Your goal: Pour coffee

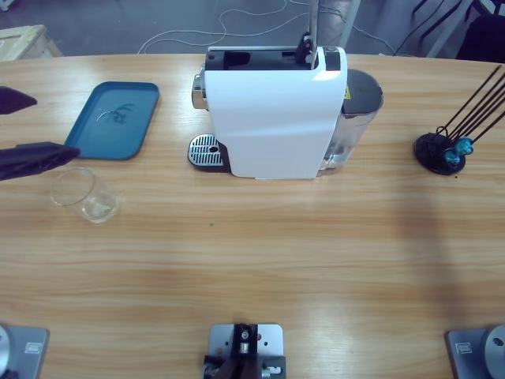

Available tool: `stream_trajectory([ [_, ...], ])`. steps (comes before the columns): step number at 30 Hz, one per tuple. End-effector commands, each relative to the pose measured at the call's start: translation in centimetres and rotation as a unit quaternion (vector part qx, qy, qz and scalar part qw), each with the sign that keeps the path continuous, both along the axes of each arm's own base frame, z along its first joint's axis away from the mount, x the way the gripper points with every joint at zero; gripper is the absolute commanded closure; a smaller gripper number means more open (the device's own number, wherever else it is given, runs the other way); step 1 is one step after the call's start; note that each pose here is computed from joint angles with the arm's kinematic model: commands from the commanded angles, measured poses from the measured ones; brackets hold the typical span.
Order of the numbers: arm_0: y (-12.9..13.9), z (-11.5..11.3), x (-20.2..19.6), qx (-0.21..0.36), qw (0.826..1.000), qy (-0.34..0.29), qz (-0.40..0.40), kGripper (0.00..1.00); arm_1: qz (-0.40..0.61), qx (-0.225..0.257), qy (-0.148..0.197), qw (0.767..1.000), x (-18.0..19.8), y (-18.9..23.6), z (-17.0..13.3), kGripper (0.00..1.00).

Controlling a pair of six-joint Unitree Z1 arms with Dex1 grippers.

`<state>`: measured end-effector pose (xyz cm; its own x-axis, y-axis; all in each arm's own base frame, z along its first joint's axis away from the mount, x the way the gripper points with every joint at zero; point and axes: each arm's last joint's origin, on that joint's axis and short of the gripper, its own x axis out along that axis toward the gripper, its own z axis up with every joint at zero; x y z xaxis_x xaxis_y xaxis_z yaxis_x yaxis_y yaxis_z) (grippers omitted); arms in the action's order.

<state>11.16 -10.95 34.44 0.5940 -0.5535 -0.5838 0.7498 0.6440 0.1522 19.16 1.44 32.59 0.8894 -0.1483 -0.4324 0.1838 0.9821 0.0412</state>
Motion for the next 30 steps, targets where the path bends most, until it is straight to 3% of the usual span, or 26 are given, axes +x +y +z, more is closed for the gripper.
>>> stream_trajectory([
  [1,0.2,-1.7,-0.3,0.019,1.000,0.019,0.004,0.009,0.190,-0.016,-0.009,0.982,-4.1,3.0,3.0,1.000],
  [4,0.4,-1.8,-0.5,0.024,0.999,0.022,0.003,0.009,0.357,-0.098,0.011,0.929,-4.5,7.7,2.6,1.000],
  [7,0.8,-1.8,-0.9,0.019,1.000,0.021,0.001,0.009,0.485,-0.136,0.028,0.863,-4.1,13.5,3.7,1.000],
  [13,2.3,-1.5,-2.4,0.000,1.000,0.001,0.003,0.013,0.614,-0.202,0.033,0.762,-0.3,24.7,6.0,1.000],
  [20,3.3,-1.2,-3.3,-0.010,1.000,-0.008,0.004,0.013,0.630,-0.265,0.021,0.730,4.3,30.7,5.0,1.000],
  [24,3.2,-1.4,-3.2,-0.009,1.000,0.000,0.006,0.013,0.600,-0.289,0.021,0.746,6.6,30.9,4.8,1.000],
  [30,2.7,-1.8,-2.8,-0.003,1.000,0.012,0.005,0.013,0.591,-0.300,0.042,0.748,9.4,31.6,2.8,1.000],
])
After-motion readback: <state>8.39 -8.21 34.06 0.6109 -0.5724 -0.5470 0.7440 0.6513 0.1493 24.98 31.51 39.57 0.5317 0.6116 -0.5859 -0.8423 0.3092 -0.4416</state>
